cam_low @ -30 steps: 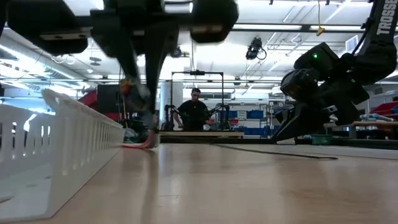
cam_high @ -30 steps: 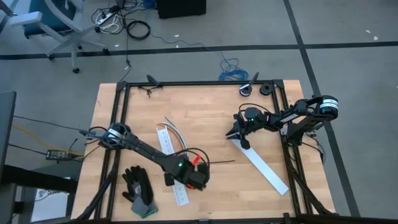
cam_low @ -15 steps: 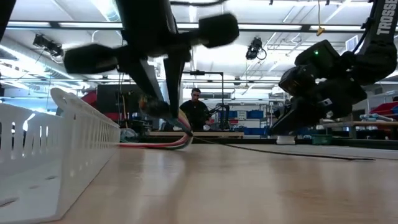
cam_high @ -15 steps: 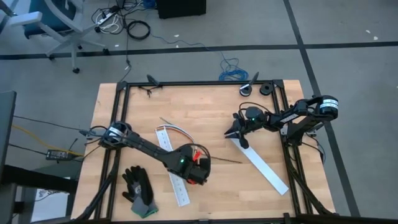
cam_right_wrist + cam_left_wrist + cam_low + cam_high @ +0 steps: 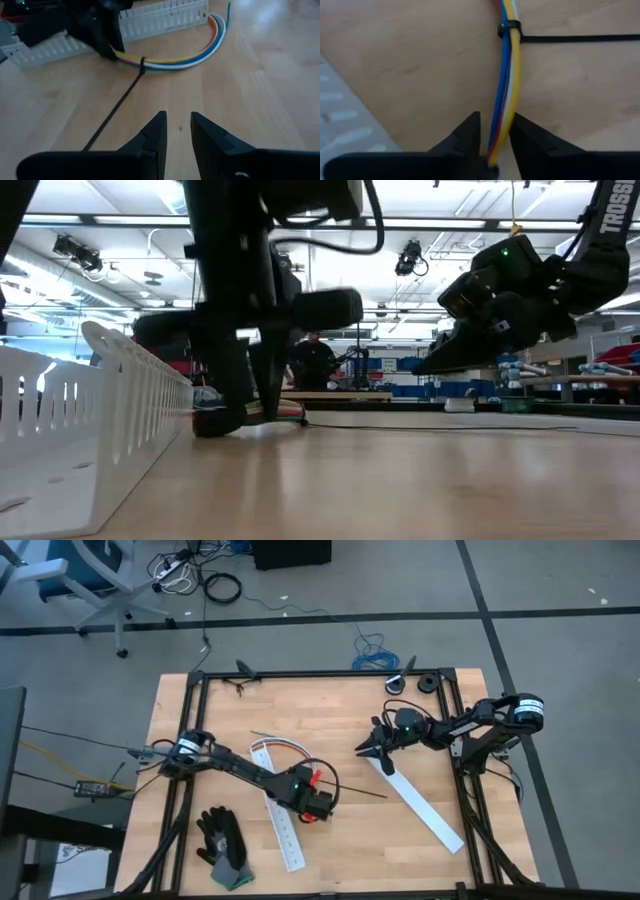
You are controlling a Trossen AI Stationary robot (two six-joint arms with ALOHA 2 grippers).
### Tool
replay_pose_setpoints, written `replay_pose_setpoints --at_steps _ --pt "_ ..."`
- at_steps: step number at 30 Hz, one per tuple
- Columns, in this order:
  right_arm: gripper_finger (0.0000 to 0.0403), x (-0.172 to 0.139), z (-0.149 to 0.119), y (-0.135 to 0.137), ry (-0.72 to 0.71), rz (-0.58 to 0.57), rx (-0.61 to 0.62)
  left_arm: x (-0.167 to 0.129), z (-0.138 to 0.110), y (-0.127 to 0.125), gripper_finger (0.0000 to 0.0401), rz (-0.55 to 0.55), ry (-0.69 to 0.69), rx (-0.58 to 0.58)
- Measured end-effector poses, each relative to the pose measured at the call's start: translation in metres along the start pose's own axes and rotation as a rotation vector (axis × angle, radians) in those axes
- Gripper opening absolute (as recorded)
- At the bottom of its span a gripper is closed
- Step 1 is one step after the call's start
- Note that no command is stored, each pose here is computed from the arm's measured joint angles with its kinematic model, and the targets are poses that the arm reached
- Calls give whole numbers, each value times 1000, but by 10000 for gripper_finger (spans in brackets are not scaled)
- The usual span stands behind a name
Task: Ziptie cables
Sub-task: Put the ziptied cable wires into the white cable duct
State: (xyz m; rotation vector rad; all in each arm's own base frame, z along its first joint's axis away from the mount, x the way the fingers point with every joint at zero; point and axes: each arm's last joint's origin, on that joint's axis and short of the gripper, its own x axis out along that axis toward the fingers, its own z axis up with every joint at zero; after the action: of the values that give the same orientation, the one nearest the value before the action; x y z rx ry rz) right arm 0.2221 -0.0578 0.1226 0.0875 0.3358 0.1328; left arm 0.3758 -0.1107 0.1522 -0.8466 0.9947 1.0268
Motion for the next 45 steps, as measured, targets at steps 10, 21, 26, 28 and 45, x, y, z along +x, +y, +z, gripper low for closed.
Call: replay_pose_setpoints --at_steps 10,21,26,28,45 --pt "75 3 9 1 -28 95 94 7 16 -2 179 -3 -182 244" --pt "38 17 11 41 -5 49 109 -49 68 19 178 279 -542 601" --pt "8 33 24 76 4 19 107 -65 72 45 176 350 -610 629" --pt "2 41 32 92 33 -6 101 -68 73 60 173 352 -619 629" --pt "1 106 63 156 113 -221 306 -57 43 184 131 -275 -592 870"
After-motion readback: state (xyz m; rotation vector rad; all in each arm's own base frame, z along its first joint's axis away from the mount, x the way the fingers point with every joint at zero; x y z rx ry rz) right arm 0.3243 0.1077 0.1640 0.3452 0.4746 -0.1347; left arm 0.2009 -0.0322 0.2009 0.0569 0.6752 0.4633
